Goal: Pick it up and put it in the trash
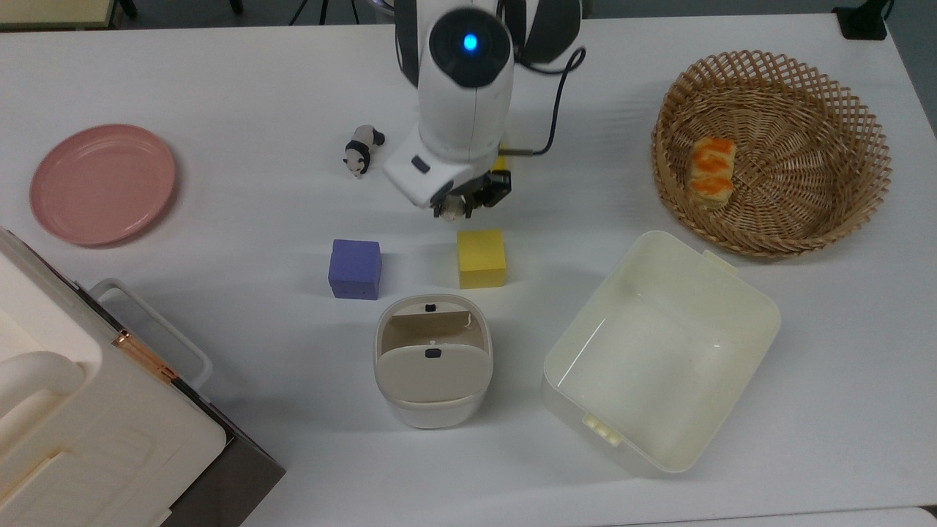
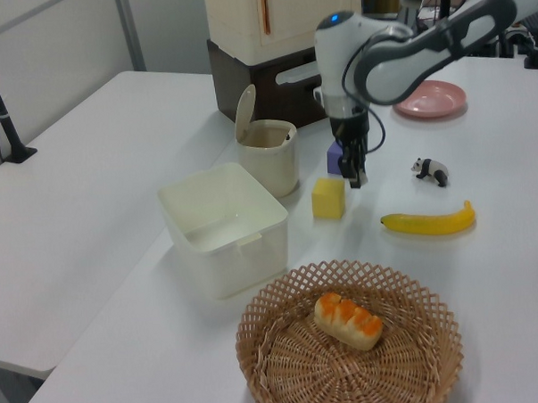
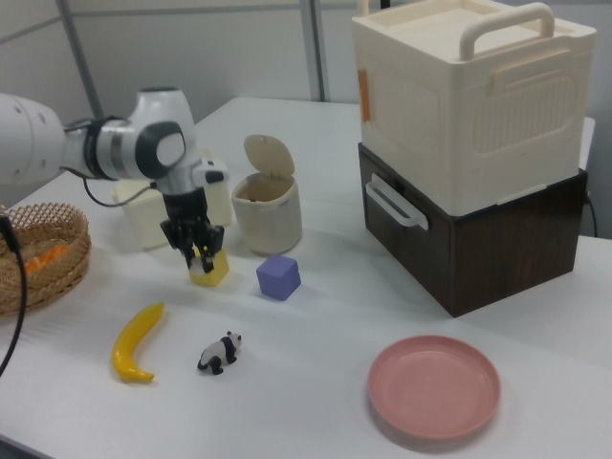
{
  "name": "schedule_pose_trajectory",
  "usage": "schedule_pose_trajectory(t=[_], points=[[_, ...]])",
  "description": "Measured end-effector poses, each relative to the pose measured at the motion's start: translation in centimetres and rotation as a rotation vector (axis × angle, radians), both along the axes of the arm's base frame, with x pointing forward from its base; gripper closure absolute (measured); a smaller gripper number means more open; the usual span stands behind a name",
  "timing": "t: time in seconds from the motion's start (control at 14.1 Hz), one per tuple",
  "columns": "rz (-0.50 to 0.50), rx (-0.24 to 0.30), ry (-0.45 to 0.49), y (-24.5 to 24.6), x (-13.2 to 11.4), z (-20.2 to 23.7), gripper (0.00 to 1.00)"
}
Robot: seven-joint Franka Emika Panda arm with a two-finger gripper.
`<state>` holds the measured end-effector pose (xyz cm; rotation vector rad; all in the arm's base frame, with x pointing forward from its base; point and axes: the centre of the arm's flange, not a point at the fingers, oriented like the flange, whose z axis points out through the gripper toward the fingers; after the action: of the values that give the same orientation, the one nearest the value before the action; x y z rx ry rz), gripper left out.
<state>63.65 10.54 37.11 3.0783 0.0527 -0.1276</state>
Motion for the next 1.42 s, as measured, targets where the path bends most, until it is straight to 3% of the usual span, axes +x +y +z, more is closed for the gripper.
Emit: schedule_pose_trajectory(t=[0.43, 0.64, 0.85, 0.99, 1.42], points=[[0.014, 0.035, -0.195, 1.0, 1.1, 11.2, 0.58], [0.011, 0.06, -0.361, 0.8, 2.8, 15.4, 0.58], [0.017, 0.056, -0.545, 0.7, 4.2, 17.4, 0.58], [0.003, 0.033, -0.621, 0.7, 4.8, 17.8, 0.57], [-0.039, 0.004, -0.724, 1.4, 7.0, 16.3, 0.54]])
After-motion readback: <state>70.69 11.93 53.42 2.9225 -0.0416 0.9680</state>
